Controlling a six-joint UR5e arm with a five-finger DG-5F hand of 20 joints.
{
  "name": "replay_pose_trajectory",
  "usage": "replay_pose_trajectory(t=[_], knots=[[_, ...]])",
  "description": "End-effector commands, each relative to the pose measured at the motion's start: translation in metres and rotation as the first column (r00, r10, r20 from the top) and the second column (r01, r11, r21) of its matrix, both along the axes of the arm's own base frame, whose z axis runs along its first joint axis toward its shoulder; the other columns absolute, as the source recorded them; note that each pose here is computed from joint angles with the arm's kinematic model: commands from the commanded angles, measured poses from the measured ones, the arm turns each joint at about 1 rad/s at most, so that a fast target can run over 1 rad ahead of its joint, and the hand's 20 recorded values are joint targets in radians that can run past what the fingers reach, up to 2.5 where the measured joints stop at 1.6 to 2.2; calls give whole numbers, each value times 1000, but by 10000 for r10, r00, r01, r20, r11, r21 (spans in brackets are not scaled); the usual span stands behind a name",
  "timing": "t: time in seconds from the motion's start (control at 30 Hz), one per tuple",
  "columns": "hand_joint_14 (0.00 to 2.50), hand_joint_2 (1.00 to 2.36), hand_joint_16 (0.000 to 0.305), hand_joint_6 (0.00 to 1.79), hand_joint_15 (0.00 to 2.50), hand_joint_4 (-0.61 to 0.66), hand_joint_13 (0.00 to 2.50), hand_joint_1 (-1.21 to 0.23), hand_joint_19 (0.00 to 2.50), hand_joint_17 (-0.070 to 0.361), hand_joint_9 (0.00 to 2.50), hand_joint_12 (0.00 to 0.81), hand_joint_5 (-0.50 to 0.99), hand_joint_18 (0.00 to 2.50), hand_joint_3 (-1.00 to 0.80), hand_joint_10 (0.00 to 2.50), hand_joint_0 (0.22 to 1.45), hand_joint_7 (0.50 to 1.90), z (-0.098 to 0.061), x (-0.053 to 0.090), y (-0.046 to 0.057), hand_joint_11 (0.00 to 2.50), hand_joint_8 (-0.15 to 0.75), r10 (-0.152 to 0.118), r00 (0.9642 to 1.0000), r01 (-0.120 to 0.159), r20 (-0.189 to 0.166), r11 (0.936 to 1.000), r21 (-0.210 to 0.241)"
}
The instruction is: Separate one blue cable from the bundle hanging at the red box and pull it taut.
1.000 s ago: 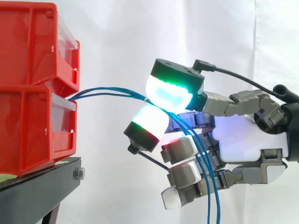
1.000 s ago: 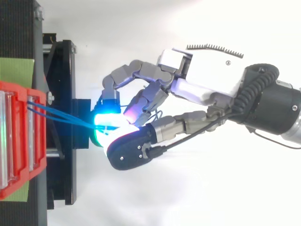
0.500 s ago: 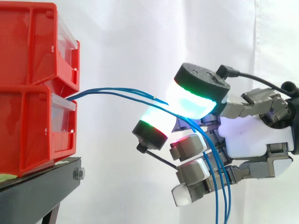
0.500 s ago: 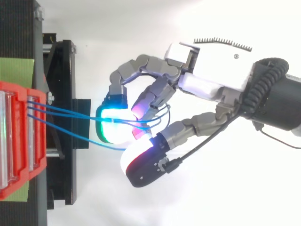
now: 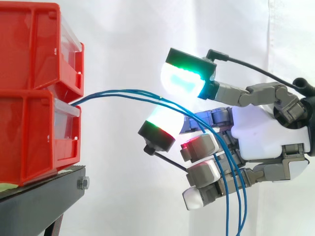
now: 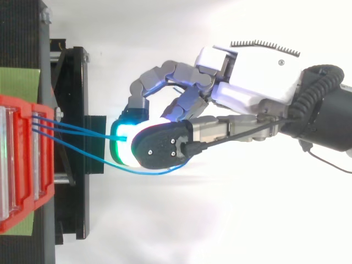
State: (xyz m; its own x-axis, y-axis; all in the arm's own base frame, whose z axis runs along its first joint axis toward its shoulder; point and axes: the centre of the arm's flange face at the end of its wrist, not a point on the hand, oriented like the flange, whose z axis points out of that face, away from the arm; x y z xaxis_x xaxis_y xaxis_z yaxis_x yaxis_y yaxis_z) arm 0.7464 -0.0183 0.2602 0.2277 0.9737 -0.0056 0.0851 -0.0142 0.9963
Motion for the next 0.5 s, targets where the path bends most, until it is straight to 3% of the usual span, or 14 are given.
replay_pose_trajectory(t=[0.0, 0.17, 0.27, 0.47], knots=[[29, 1000, 46, 902, 1038, 32, 1005, -504, 663, 104, 1164, 343, -164, 672, -500, 22, 604, 1021, 4, -1, 0, 1267, 268, -1, 10000, 1, -28, 10000, -6], [28, 1014, 47, 909, 1030, 56, 995, -611, 665, 106, 1118, 346, -169, 663, -334, 21, 604, 1082, 8, -3, -1, 1253, 271, -32, 9999, 32, -102, 10000, -25], [29, 1018, 48, 934, 1031, 56, 988, -695, 655, 107, 1093, 349, -180, 659, -272, 20, 613, 1027, 10, -5, -1, 1240, 271, -32, 9998, 31, -192, 10000, -45], [29, 1011, 47, 949, 1013, 5, 975, -763, 637, 107, 1062, 344, -192, 659, -368, 19, 680, 994, 10, -6, -2, 1230, 264, -33, 9996, 31, -282, 10000, -65]])
